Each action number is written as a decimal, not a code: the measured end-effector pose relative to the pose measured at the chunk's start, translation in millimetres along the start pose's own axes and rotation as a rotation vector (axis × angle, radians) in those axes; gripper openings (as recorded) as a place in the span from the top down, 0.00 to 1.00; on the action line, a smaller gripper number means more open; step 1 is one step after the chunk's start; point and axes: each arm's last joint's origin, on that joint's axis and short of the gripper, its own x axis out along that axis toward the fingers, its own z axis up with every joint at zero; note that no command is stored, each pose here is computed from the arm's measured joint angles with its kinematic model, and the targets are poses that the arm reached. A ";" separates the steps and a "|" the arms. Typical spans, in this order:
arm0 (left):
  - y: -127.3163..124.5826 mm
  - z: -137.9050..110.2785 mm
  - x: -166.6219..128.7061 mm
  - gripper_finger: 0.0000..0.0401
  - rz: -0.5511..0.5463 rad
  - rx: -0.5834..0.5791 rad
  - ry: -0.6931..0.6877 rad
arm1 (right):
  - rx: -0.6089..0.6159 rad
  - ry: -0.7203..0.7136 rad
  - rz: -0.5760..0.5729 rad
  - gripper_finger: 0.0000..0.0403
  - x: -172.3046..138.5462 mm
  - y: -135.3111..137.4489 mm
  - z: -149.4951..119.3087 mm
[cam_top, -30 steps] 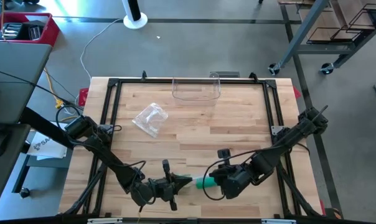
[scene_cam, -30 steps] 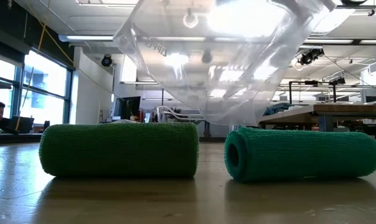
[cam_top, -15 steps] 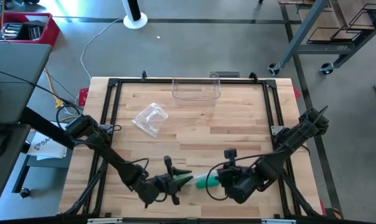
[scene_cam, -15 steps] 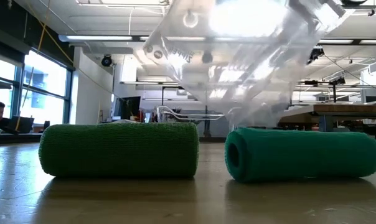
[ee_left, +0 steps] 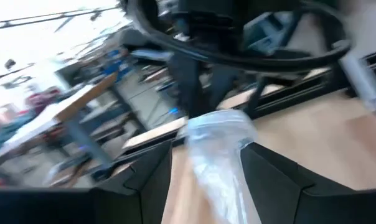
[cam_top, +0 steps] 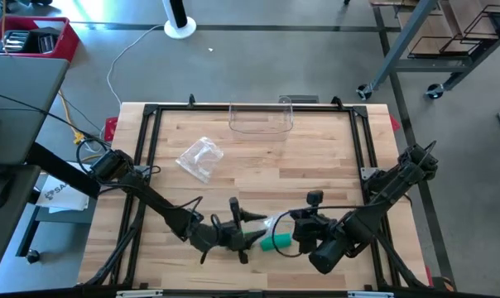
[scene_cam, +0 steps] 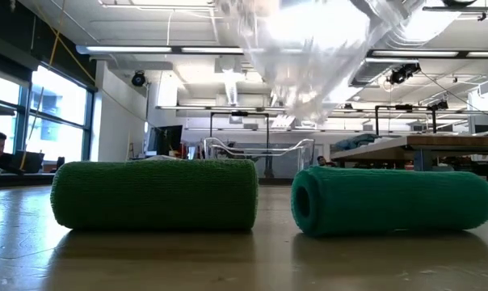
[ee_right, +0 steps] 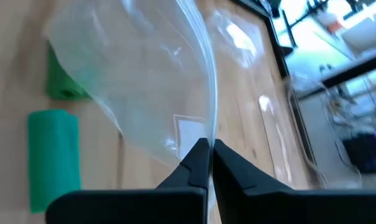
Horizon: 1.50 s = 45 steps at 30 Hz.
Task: Roll bandage
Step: Open the right transparent zip bag
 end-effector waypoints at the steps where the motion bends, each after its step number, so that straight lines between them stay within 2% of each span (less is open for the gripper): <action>1: 1.4 -0.7 0.5 0.53 0.034 0.007 0.017 | 0.015 0.022 -0.012 1.00 1.1 -2.2 -2.2; 5: 4.3 -2.6 0.4 0.53 0.132 0.044 0.070 | 0.114 0.095 -0.066 1.00 2.5 -9.7 -11.4; 9: 3.8 -2.5 1.7 0.53 0.088 0.036 0.049 | 0.158 0.101 -0.086 1.00 7.5 -4.0 -12.3; 12: 4.5 -7.8 7.3 0.53 0.002 -0.018 0.045 | 0.130 0.099 -0.064 1.00 15.4 8.1 -10.5; 17: 7.2 -21.5 19.3 0.53 -0.057 -0.127 0.093 | 0.077 0.114 -0.027 1.00 31.5 30.8 -10.4; 20: 1.7 -31.0 23.7 0.53 -0.047 -0.137 0.122 | 0.054 0.129 -0.017 1.00 39.8 40.2 -11.8; 24: -2.4 -40.5 24.8 0.53 0.041 -0.108 0.178 | 0.014 0.156 -0.002 1.00 44.8 50.1 -16.0; 32: -12.1 -45.4 14.5 0.53 0.035 -0.086 0.235 | -0.105 0.171 0.085 1.00 34.8 62.9 -21.2; 36: -15.3 -43.5 13.1 0.53 -0.033 -0.101 0.216 | -0.109 0.162 0.099 1.00 31.8 65.8 -21.7; 41: -17.4 -39.8 15.3 0.53 -0.174 -0.181 0.169 | -0.110 0.145 0.110 1.00 32.1 67.1 -19.6; 45: -15.5 -39.4 17.6 0.53 -0.179 -0.200 0.160 | -0.127 0.120 0.119 1.00 33.1 68.1 -16.7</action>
